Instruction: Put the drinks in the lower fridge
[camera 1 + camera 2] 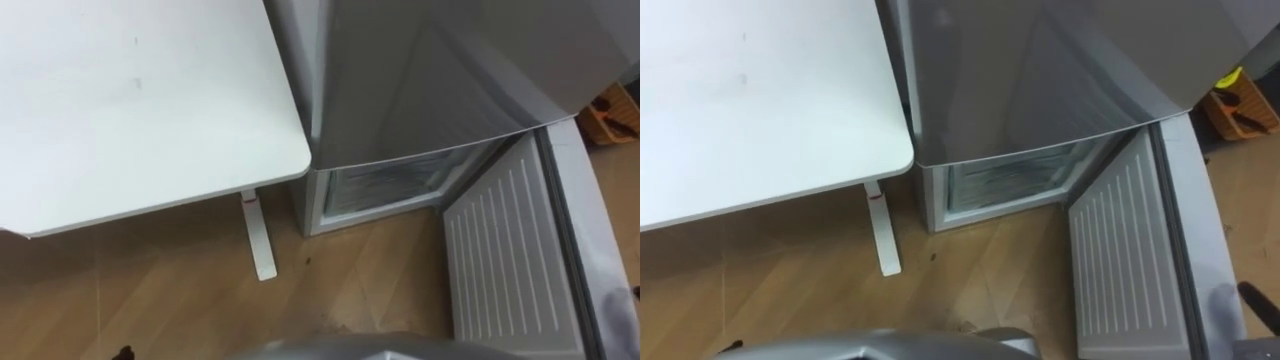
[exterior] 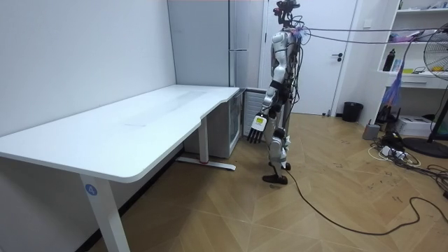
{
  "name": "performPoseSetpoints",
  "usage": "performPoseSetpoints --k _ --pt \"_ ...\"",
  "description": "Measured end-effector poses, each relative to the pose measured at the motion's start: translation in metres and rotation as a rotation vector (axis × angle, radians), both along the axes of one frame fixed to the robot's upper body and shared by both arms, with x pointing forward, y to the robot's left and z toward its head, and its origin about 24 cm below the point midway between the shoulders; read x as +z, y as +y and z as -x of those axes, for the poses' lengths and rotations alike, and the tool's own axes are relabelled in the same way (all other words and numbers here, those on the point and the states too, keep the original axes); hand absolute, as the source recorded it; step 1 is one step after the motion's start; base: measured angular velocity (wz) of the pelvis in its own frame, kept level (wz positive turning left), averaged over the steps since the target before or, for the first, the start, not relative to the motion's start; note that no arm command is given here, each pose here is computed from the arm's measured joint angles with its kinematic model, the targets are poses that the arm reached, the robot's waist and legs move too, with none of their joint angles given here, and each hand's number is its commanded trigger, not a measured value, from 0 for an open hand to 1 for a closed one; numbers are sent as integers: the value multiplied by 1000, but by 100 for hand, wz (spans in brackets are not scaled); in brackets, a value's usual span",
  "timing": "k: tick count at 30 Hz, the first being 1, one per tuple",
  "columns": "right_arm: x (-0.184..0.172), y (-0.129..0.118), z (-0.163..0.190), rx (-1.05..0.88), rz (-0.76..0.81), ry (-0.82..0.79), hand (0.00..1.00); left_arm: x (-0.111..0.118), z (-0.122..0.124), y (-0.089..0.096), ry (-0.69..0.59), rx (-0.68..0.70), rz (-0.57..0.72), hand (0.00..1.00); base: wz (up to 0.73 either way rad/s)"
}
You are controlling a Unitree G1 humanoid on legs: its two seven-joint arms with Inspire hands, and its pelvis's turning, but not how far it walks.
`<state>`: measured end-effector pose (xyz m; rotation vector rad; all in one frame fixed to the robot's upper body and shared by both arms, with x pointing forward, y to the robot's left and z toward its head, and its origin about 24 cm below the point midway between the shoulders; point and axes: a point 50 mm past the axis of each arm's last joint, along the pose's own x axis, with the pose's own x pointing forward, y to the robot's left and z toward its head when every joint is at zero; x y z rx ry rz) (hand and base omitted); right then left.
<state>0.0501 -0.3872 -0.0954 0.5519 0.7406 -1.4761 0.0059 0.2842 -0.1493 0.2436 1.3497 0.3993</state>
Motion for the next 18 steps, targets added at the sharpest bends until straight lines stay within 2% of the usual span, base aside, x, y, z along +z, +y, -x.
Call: performPoseSetpoints --k 7,18 --pt "-11 10 12 -30 -82 0 0 0 -4 0 18 -13 -2 0 11" --pt "-12 13 3 -33 -106 -110 0 -1 -7 -1 44 -60 10 0 -7"
